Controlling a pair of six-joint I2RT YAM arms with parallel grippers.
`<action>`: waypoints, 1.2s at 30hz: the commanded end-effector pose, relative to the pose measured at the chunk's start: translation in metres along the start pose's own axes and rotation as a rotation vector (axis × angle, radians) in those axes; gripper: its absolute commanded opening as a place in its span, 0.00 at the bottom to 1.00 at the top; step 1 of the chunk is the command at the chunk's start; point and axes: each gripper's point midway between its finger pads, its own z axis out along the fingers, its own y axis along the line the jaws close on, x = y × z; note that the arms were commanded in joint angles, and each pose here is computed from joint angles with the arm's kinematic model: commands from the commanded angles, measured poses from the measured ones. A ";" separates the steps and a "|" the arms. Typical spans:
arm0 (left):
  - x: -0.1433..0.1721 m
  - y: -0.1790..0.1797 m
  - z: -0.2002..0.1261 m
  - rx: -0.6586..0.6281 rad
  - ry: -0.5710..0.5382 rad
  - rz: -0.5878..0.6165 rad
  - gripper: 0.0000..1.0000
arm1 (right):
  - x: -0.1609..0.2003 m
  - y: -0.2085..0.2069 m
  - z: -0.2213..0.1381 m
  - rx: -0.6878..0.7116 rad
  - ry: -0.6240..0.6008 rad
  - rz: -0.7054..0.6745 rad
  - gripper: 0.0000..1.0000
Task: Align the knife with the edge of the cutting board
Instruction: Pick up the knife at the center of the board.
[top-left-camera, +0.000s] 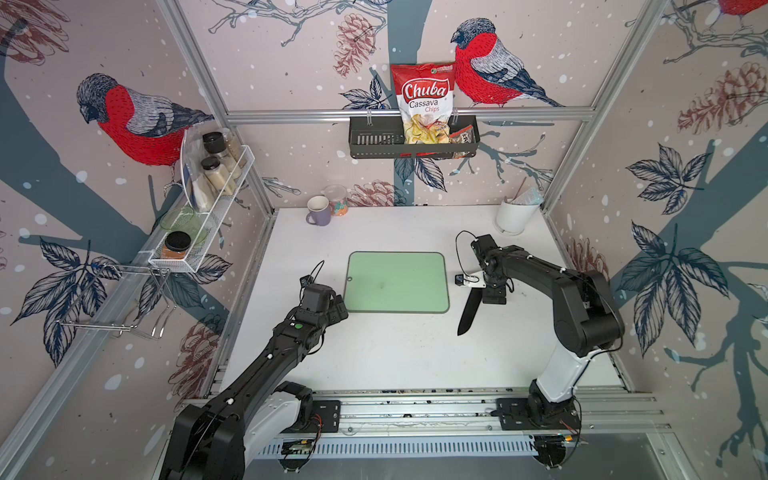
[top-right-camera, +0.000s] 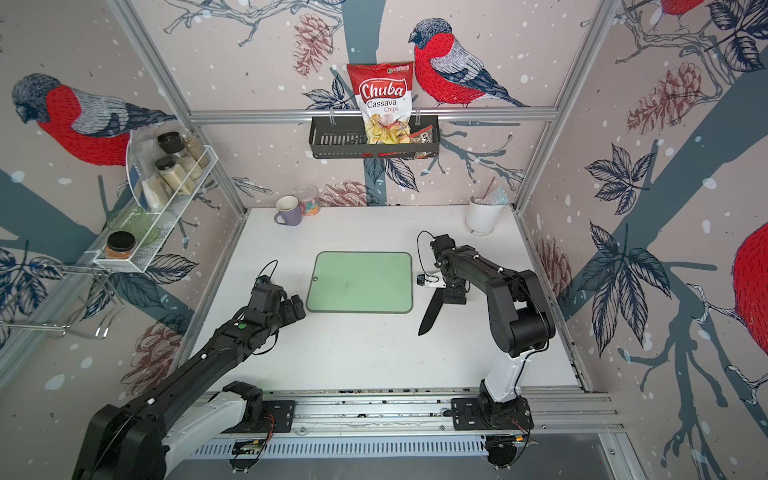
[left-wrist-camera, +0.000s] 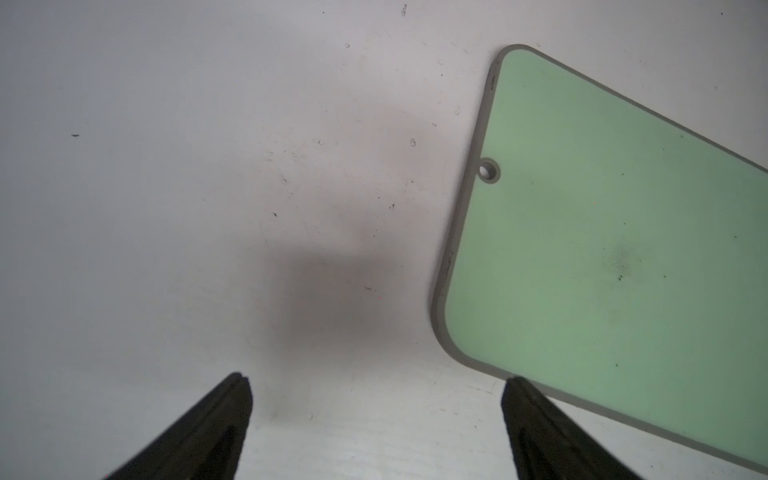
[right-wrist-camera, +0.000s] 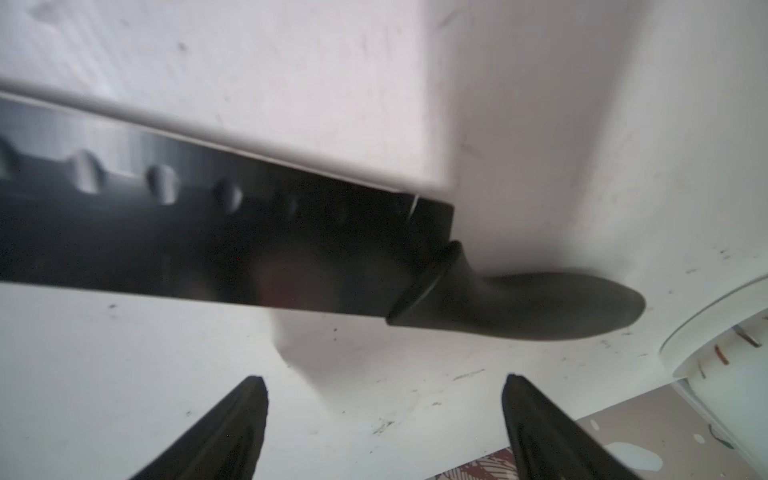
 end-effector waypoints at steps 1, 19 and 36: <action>-0.002 0.001 -0.001 -0.007 -0.012 0.001 0.96 | -0.006 -0.021 -0.004 0.070 -0.029 -0.167 0.91; -0.005 0.003 -0.004 -0.018 -0.052 0.000 0.96 | -0.017 -0.010 0.039 -0.104 -0.030 -0.431 0.90; -0.003 0.002 -0.002 -0.022 -0.035 0.007 0.96 | 0.005 0.016 0.040 -0.146 -0.123 -0.212 0.27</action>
